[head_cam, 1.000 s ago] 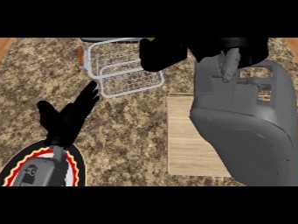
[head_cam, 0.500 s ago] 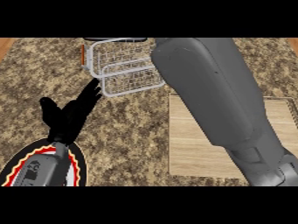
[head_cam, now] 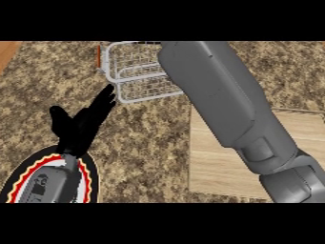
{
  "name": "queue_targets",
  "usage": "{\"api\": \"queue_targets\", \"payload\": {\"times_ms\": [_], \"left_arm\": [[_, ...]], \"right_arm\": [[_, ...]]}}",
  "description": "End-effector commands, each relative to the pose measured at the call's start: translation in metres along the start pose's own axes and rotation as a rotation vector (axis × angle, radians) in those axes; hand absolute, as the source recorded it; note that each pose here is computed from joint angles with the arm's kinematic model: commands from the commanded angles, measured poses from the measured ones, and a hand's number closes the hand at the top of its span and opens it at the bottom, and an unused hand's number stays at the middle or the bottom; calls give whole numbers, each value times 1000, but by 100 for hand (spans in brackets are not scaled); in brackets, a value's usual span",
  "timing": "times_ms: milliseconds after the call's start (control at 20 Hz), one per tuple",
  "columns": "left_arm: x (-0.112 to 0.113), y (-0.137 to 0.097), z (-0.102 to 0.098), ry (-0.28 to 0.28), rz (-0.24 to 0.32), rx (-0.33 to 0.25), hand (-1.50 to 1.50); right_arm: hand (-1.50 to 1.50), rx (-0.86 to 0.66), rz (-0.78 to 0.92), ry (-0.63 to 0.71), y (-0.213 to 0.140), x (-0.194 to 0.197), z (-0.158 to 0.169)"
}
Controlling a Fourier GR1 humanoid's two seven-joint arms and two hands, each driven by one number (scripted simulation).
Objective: Pick the pear from the tray and place it in the tiered basket
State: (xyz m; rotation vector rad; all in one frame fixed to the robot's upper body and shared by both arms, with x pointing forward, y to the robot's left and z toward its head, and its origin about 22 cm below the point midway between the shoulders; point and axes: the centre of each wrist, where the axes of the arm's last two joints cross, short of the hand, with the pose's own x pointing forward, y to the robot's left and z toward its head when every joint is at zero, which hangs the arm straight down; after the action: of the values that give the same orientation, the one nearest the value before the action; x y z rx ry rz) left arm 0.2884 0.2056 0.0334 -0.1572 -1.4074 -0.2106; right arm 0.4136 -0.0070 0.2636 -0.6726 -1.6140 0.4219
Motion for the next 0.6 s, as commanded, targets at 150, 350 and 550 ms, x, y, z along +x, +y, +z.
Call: {"api": "queue_targets", "payload": {"times_ms": [150, 350, 550], "left_arm": [[5, -18, -16, -16, 3, -37, 0], [12, -8, -18, -17, -20, -61, 0], [-3, -13, -20, 8, 10, -58, 0]], "right_arm": [[-150, 44, -211, -42, 14, -12, -7], [-150, 56, -213, -124, 18, -3, -9], [-150, -43, -273, -196, 20, 7, -6]]}}
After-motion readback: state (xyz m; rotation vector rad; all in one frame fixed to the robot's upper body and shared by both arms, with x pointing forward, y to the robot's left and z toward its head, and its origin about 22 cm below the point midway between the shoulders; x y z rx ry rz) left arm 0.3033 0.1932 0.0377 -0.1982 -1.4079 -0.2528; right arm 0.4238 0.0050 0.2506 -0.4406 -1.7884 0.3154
